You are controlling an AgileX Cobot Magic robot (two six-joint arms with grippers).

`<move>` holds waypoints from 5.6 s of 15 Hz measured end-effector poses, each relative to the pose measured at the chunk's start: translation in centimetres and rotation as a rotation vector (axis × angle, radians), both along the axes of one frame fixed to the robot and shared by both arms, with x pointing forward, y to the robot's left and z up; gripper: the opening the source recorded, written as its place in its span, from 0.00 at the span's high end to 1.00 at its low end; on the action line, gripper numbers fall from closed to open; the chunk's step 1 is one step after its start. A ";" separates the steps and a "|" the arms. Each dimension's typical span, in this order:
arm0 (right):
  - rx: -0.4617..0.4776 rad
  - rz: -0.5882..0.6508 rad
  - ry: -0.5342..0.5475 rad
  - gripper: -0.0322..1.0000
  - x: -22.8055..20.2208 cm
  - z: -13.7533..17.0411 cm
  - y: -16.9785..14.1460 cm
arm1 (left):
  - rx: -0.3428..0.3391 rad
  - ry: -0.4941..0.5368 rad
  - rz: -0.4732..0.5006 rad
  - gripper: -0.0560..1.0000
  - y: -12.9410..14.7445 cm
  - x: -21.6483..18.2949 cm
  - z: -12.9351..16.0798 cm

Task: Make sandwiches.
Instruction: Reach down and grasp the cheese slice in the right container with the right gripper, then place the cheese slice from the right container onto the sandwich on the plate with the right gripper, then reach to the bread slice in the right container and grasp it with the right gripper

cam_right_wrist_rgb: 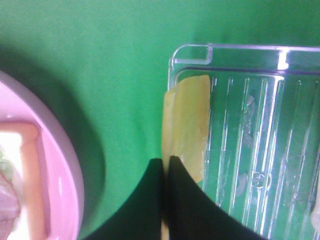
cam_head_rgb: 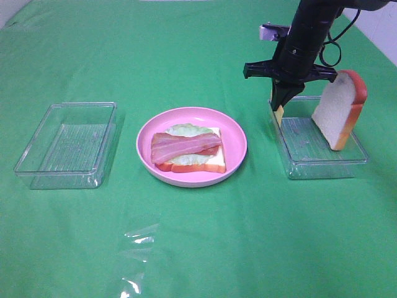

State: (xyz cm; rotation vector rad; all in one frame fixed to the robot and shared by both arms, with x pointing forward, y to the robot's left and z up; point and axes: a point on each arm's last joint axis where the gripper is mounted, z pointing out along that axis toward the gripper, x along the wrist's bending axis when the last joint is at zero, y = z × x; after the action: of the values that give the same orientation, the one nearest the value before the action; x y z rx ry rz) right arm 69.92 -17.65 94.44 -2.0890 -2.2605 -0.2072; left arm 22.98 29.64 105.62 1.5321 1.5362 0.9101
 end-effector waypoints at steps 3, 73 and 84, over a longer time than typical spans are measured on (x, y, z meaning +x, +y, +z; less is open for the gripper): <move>-0.012 0.005 0.024 0.95 -0.2 0.1 -0.1 | 0.000 0.000 0.000 0.01 0.0 0.0 0.0; 0.062 -0.050 -0.250 0.02 -5.0 13.6 -8.6 | -0.002 0.000 -0.002 0.01 0.0 0.0 0.0; 0.030 -0.139 -0.050 0.02 -1.7 4.2 -12.3 | -0.002 0.000 -0.002 0.01 0.0 0.0 0.0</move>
State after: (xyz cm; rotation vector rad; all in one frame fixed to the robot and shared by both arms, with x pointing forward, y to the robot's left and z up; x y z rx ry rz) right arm 68.19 -29.97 98.62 -2.2518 -2.1248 -0.3004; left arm 22.98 29.61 105.62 1.5314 1.5352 0.9070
